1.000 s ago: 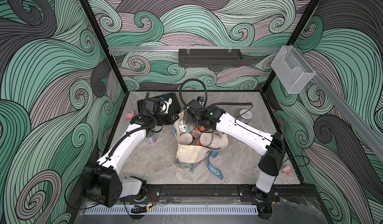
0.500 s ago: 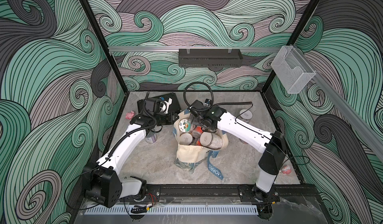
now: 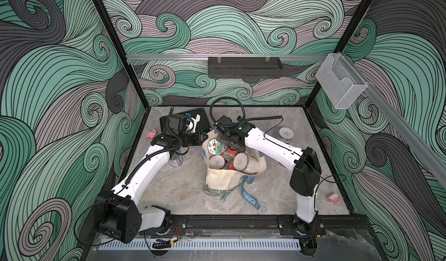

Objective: Take out the seed jars from the canvas bag
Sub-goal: Pick up the seed jar from the canvas bag.

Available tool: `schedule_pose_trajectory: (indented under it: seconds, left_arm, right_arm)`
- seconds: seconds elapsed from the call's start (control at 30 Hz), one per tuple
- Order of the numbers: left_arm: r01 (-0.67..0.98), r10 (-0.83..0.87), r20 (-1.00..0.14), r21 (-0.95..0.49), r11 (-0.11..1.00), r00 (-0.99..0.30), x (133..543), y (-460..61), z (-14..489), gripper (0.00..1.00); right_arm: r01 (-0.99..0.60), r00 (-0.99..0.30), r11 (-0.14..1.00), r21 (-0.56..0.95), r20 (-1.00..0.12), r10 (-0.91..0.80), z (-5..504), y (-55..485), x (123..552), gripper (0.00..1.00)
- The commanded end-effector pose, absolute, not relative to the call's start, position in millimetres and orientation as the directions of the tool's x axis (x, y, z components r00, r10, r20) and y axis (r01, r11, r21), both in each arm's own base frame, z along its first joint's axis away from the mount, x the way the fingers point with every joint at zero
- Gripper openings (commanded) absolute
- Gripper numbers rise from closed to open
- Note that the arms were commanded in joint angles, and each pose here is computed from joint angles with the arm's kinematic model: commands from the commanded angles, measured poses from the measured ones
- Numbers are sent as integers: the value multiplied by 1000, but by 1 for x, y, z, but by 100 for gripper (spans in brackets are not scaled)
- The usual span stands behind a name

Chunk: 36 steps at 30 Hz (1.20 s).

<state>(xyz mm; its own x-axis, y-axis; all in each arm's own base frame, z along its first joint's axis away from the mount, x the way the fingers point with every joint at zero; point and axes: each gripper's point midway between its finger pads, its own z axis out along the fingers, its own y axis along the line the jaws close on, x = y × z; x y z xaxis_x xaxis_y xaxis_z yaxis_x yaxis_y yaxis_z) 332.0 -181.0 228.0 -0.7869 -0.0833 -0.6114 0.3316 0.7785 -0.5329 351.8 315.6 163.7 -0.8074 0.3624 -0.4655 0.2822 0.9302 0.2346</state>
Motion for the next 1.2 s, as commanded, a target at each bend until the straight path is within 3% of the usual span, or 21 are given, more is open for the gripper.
schedule_pose_trajectory:
  seconds: [0.0,0.43,0.9,1.17]
  left_arm:
    - [387,-76,-661,-524,759,-747,330,-185,252,0]
    - [399,-79,-675,-523,753,-734,327,-185,259,0]
    - [414,-84,-695,-515,751,-714,324,-183,267,0]
    - [413,-82,-698,-510,754,-711,325,-183,266,0]
  right_arm:
    - [264,-843,938,224,-420,337,154,330,346,99]
    - [184,-895,962,202,-371,249,136,371,323,99]
    - [209,-903,961,179,-343,260,120,371,313,98]
    - [234,-924,952,198,-258,281,111,374,294,99]
